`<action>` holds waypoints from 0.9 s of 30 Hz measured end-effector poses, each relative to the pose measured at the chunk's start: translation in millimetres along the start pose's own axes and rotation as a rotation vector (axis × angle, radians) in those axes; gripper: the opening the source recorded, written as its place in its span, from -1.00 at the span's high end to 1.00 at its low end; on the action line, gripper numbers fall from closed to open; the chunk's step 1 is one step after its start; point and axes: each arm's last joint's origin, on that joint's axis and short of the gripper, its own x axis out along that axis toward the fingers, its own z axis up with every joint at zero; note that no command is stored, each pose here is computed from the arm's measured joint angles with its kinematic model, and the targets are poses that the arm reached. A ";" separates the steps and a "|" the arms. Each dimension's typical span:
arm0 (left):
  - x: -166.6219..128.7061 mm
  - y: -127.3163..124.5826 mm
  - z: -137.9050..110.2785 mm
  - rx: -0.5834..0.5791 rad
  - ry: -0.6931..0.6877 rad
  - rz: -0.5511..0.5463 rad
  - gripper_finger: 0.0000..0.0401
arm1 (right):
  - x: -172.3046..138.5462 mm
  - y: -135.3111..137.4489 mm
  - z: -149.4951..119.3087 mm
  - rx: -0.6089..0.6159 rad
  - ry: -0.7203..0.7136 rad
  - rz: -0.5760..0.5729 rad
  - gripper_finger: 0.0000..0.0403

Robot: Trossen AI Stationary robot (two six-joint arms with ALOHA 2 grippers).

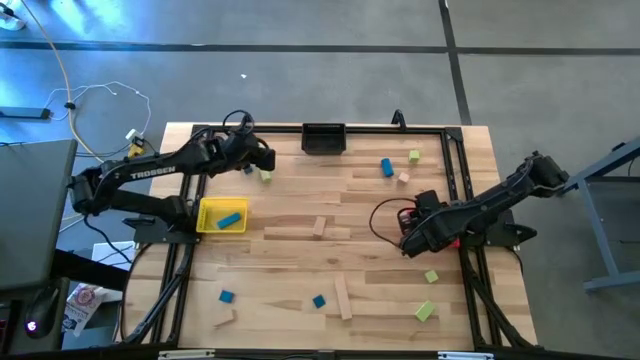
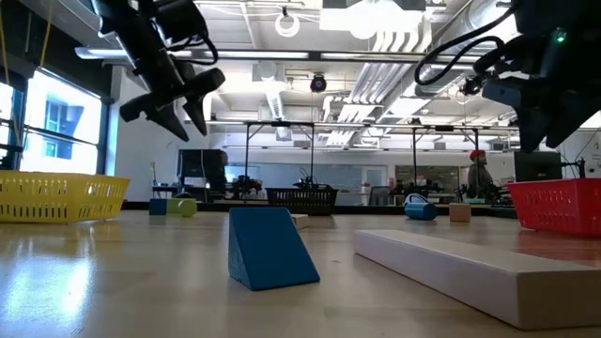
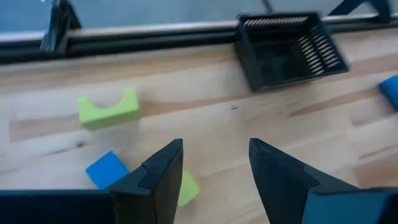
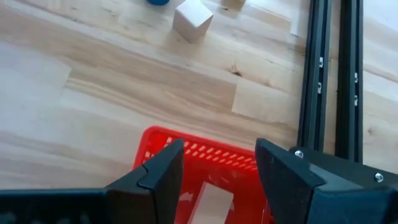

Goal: Sort & place blocks by color
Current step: Put the light green block into the black bin

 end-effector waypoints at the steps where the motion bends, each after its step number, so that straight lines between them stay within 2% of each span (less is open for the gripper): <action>1: 2.9 -0.2 -0.6 -0.008 0.013 0.015 0.15 | 0.9 0.2 1.6 0.006 -0.002 -0.004 0.08; 10: 32.7 -4.4 -12.8 -0.018 0.140 0.083 0.15 | 7.8 1.0 13.2 -0.013 -0.014 -0.036 0.08; 14: 41.5 -8.3 -15.3 -0.069 0.173 0.061 0.15 | 8.5 1.1 14.8 -0.038 -0.024 -0.039 0.08; 18: 46.0 -11.1 -15.7 -0.065 0.179 0.040 0.15 | 8.5 1.6 15.4 -0.043 -0.049 -0.032 0.08; 23: 47.1 -6.9 -20.5 -0.222 0.217 0.109 0.15 | 8.5 2.4 15.8 -0.062 -0.062 -0.025 0.08; 27: 47.5 -5.5 -23.0 -0.281 0.231 0.140 0.15 | 8.4 2.5 16.9 -0.119 -0.101 -0.025 0.08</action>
